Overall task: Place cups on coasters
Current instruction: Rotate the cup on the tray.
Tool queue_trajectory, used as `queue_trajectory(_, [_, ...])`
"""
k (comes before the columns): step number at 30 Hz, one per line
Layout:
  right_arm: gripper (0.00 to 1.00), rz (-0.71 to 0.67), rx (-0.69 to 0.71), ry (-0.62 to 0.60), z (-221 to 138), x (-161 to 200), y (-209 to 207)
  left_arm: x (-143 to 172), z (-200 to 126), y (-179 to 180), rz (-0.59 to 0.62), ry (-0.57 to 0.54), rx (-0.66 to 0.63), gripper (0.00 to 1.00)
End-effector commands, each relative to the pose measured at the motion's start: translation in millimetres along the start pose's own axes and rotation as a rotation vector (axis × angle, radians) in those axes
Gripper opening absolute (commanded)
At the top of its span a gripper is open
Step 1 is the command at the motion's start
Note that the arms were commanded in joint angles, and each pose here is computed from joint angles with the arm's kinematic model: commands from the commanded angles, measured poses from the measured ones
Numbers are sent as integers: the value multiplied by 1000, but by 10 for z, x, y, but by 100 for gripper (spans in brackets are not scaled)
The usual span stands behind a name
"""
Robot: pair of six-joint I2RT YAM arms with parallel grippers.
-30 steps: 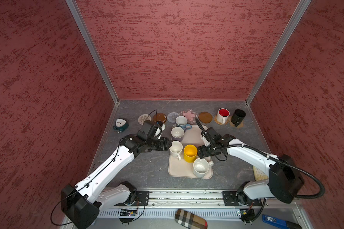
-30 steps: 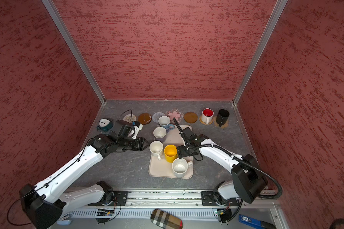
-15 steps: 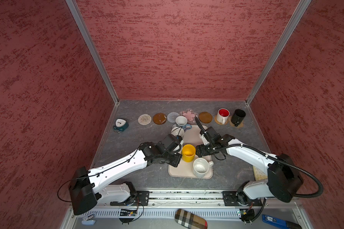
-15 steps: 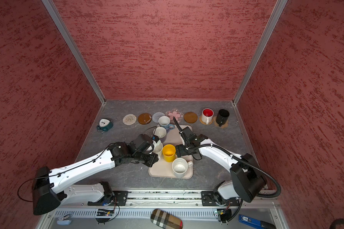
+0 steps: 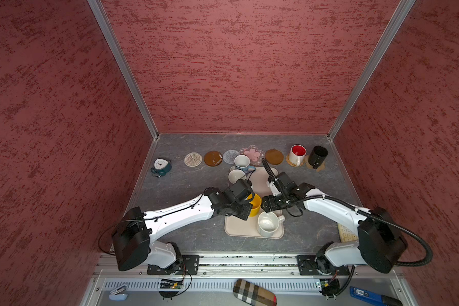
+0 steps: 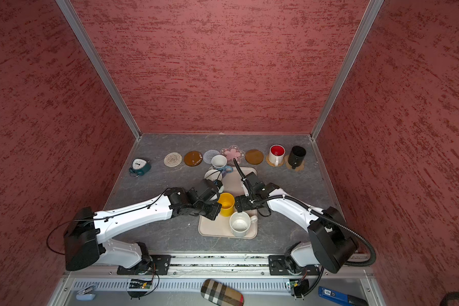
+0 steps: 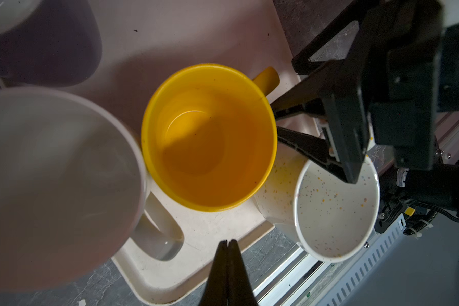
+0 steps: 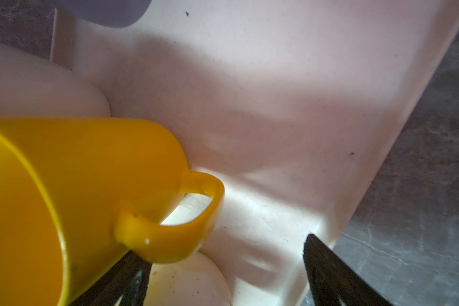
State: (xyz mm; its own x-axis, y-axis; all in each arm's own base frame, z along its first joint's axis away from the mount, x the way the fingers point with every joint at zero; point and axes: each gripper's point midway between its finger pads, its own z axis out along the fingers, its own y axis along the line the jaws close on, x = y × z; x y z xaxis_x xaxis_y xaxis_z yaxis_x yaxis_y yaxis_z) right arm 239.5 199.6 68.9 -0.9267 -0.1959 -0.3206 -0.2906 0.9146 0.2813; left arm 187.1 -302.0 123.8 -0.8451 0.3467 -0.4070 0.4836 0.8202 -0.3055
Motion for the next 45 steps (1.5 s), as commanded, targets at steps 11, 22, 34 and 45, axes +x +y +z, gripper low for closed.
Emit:
queue_trajectory(11, [89,27,-11,-69,-115,-75,-29,-195,95,47,-33,-47,-6,0])
queue_trajectory(22, [89,32,-27,-83,-134,-121,-6,-302,152,161,-59,-55,-9,0])
queue_trajectory(34, [74,3,-24,-99,-154,-138,-15,-509,268,245,-81,-58,-6,0])
queue_trajectory(45, [73,-14,4,-95,-126,-162,-56,-854,420,302,-95,-63,15,0])
